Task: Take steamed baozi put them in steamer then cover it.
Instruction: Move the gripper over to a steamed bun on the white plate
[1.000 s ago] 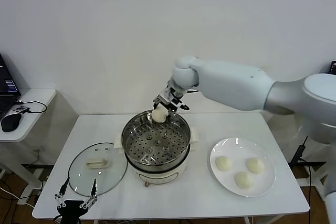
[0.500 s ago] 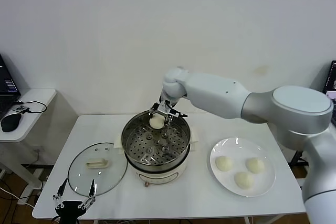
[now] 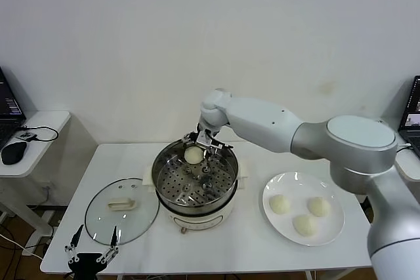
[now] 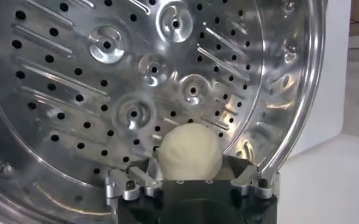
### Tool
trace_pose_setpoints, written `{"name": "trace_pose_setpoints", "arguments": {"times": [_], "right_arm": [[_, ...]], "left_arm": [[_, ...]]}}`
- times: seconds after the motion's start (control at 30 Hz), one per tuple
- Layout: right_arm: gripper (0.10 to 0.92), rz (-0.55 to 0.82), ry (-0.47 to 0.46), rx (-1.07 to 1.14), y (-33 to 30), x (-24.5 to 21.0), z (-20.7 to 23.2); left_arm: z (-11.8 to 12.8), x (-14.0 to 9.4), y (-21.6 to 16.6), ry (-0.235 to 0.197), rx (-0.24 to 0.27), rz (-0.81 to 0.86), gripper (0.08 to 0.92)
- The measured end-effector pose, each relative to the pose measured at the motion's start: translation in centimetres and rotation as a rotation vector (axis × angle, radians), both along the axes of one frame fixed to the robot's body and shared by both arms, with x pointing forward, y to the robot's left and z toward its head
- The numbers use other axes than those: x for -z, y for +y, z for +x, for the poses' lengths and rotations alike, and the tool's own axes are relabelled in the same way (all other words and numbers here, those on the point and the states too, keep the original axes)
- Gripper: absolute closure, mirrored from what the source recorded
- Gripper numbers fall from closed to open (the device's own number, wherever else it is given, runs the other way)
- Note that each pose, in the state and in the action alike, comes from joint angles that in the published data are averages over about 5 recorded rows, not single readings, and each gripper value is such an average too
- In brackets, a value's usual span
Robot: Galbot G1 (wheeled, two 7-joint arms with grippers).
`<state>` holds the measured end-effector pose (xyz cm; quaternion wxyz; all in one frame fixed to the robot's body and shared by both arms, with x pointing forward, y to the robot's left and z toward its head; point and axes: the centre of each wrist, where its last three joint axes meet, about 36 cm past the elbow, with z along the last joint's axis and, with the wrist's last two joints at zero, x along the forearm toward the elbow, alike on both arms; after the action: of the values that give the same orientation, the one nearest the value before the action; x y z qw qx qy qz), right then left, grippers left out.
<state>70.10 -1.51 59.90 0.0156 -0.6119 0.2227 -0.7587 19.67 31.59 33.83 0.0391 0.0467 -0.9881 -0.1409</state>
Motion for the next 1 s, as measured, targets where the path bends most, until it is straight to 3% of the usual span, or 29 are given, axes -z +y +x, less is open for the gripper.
{"name": "trace_pose_setpoints", "arguments": {"times": [0.53, 0.77, 1.0], "right_arm": [[0.200, 0.131, 0.061, 0.523, -8.1, -11.1, -5.3], [0.200, 0.127, 0.096, 0.717, -15.2, -10.0, -8.7], [0.200, 0.126, 0.173, 0.867, -22.2, -5.3, -11.6]], "left_arm": [[0.1, -1.1, 0.3, -0.013, 0.023, 0.006, 0.177], [0.5, -1.3, 0.5, -0.020, 0.031, 0.007, 0.177], [0.3, -0.8, 0.5, -0.007, 0.030, 0.006, 0.177]]}}
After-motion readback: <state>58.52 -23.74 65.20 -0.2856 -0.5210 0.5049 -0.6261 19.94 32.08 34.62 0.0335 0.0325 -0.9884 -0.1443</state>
